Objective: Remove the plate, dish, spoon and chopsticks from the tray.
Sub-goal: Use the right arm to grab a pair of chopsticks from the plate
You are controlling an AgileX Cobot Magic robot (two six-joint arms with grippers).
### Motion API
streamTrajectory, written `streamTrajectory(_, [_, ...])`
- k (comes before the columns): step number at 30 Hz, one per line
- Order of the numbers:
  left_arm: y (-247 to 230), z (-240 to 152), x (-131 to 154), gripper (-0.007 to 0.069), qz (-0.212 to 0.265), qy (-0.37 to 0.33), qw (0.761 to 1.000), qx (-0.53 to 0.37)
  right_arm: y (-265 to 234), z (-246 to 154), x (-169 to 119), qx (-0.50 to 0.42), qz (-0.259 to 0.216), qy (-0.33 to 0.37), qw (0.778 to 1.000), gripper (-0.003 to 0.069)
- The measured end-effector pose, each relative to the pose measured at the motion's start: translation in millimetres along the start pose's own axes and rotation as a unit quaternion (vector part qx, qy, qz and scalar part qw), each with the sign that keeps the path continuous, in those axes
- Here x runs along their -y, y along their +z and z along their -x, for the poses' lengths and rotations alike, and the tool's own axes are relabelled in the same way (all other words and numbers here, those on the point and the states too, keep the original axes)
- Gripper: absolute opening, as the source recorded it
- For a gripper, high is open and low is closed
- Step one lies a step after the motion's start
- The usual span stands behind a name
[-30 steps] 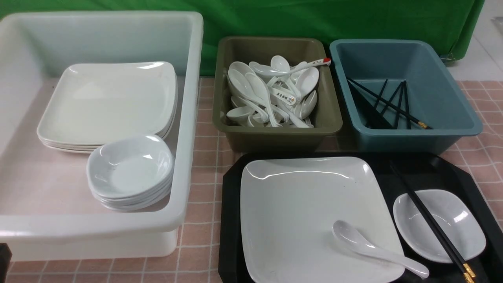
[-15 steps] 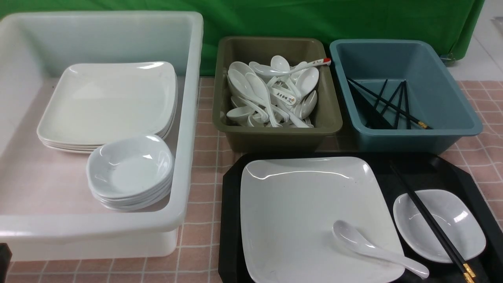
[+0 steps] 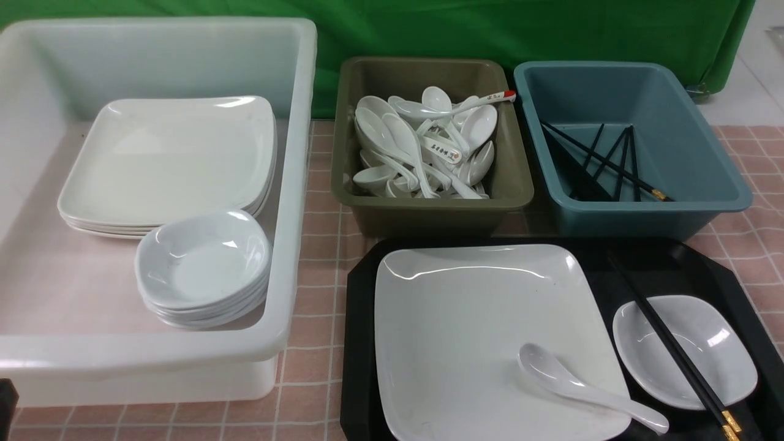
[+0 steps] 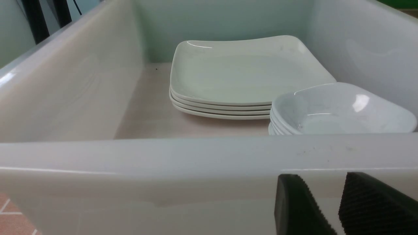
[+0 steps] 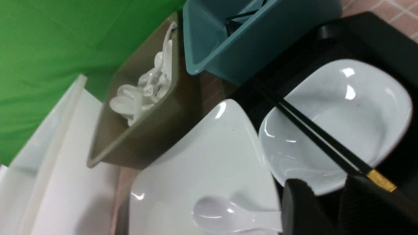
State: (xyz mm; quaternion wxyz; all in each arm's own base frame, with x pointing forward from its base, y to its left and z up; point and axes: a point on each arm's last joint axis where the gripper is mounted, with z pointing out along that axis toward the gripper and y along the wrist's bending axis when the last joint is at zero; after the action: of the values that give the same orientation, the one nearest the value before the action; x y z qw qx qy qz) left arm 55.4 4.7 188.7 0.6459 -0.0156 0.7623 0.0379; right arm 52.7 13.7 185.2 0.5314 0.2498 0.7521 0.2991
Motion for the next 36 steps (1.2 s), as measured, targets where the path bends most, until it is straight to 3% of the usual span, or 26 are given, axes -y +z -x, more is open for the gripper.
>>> streamTrajectory(5, [0, 0, 0, 0.0244, 0.0, 0.0, 1.0, 0.0, 1, 3, -2, 0.025, 0.018, 0.036, 0.999, 0.0246])
streamTrajectory(7, [0, 0, 0, 0.0244, 0.0, 0.0, 1.0, 0.0, 0, 10, -5, 0.058, 0.038, 0.031, 0.997, 0.0209])
streamTrajectory(10, [0, 0, 0, 0.0244, 0.0, 0.0, 1.0, 0.0, -9, 28, -24, 0.108, 0.073, -0.023, 0.991, 0.0076])
streamTrajectory(13, [0, 0, 0, 0.0244, 0.0, 0.0, 1.0, 0.0, -26, 55, -55, 0.14, 0.091, -0.106, 0.98, 0.0034])
streamTrajectory(14, [0, 0, 0, 0.0244, 0.0, 0.0, 1.0, 0.0, -29, 67, -70, 0.128, 0.081, -0.157, 0.976, 0.0031])
streamTrajectory(15, [0, 0, 0, 0.0244, 0.0, 0.0, 1.0, 0.0, -29, 68, -72, 0.124, 0.079, -0.157, 0.977, 0.0031])
streamTrajectory(16, [0, 0, 0, 0.0244, 0.0, 0.0, 1.0, 0.0, -26, 78, -87, 0.063, 0.049, -0.213, 0.974, 0.003])
streamTrajectory(18, [0, 0, 0, 0.0244, 0.0, 0.0, 1.0, 0.0, -12, 87, -97, -0.042, -0.004, -0.253, 0.966, 0.0031])
streamTrajectory(20, [0, 0, 0, 0.0244, 0.0, 0.0, 1.0, 0.0, 9, 91, -100, -0.153, -0.062, -0.272, 0.948, 0.0031])
streamTrajectory(21, [0, 0, 0, 0.0244, 0.0, 0.0, 1.0, 0.0, 12, 92, -99, -0.164, -0.069, -0.276, 0.945, 0.0031])
streamTrajectory(22, [0, 0, 0, 0.0244, 0.0, 0.0, 1.0, 0.0, 32, 91, -94, -0.247, -0.114, -0.282, 0.92, 0.0036])
streamTrajectory(23, [0, 0, 0, 0.0244, 0.0, 0.0, 1.0, 0.0, 35, 91, -94, -0.256, -0.118, -0.281, 0.918, 0.0037])
streamTrajectory(24, [0, 0, 0, 0.0244, 0.0, 0.0, 1.0, 0.0, 58, 91, -88, -0.318, -0.152, -0.288, 0.891, 0.0058])
streamTrajectory(25, [0, 0, 0, 0.0244, 0.0, 0.0, 1.0, 0.0, 61, 91, -88, -0.323, -0.154, -0.287, 0.888, 0.0058])
streamTrajectory(27, [0, 0, 0, 0.0244, 0.0, 0.0, 1.0, 0.0, 97, 91, -81, -0.386, -0.18, -0.295, 0.855, 0.0158])
streamTrajectory(28, [0, 0, 0, 0.0244, 0.0, 0.0, 1.0, 0.0, 100, 91, -80, -0.39, -0.181, -0.295, 0.853, 0.0167])
streamTrajectory(33, [0, 0, 0, 0.0244, 0.0, 0.0, 1.0, 0.0, 162, 92, -72, -0.457, -0.188, -0.314, 0.811, 0.0396])
streamTrajectory(36, [0, 0, 0, 0.0244, 0.0, 0.0, 1.0, 0.0, 184, 89, -67, -0.479, -0.186, -0.323, 0.795, 0.0424])
